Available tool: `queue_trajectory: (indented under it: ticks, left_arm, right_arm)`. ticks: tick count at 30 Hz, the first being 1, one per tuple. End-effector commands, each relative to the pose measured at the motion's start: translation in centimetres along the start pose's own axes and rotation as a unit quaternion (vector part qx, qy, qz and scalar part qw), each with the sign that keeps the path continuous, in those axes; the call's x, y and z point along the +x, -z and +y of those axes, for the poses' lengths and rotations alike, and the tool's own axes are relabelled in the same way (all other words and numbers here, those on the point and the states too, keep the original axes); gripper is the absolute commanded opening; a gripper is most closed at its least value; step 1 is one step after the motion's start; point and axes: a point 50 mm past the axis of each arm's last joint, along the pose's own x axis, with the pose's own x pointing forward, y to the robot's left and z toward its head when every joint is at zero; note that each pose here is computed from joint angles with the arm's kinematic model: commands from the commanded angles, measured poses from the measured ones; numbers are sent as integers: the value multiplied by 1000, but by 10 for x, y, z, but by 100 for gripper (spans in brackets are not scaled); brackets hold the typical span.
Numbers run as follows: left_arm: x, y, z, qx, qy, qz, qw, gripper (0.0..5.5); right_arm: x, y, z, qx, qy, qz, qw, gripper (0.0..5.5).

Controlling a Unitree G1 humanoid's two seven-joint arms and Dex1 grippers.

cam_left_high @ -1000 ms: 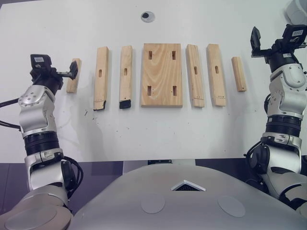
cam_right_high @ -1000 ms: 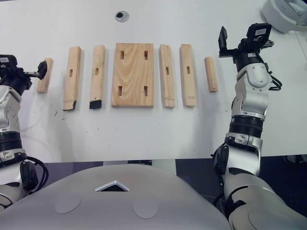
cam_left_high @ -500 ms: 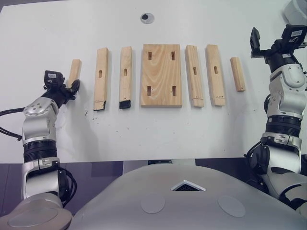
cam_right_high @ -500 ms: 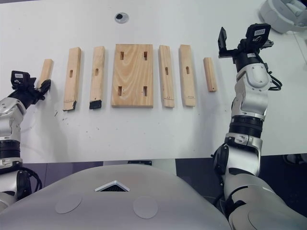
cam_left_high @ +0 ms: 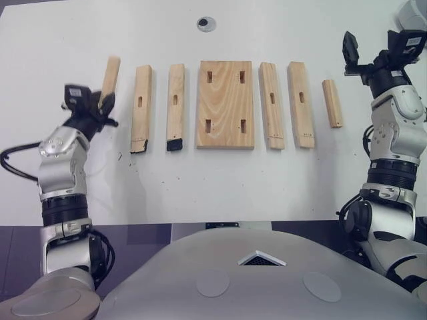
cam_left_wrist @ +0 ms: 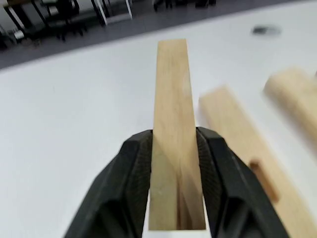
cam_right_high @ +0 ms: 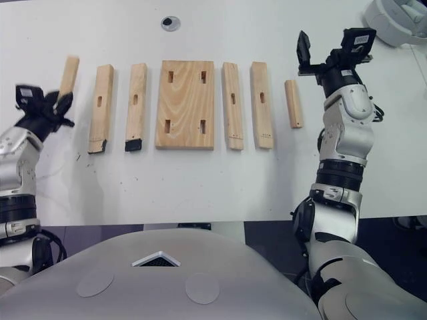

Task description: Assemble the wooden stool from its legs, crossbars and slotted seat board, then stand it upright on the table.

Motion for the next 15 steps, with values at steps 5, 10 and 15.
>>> queue_trajectory:
  ticks: [5, 10, 15]
  left_arm:
    - [32, -98, -98, 75, 184, -201, 959, 130]
    - [36, -132, -133, 77, 230, -275, 930, 130]
    - [37, -133, -143, 63, 257, -281, 923, 130]
  right_arm:
    - [34, -82, 97, 294, -255, -82, 918, 527]
    - [28, -96, 140, 377, -350, -54, 856, 527]
    - [26, -91, 155, 403, -364, -23, 839, 527]
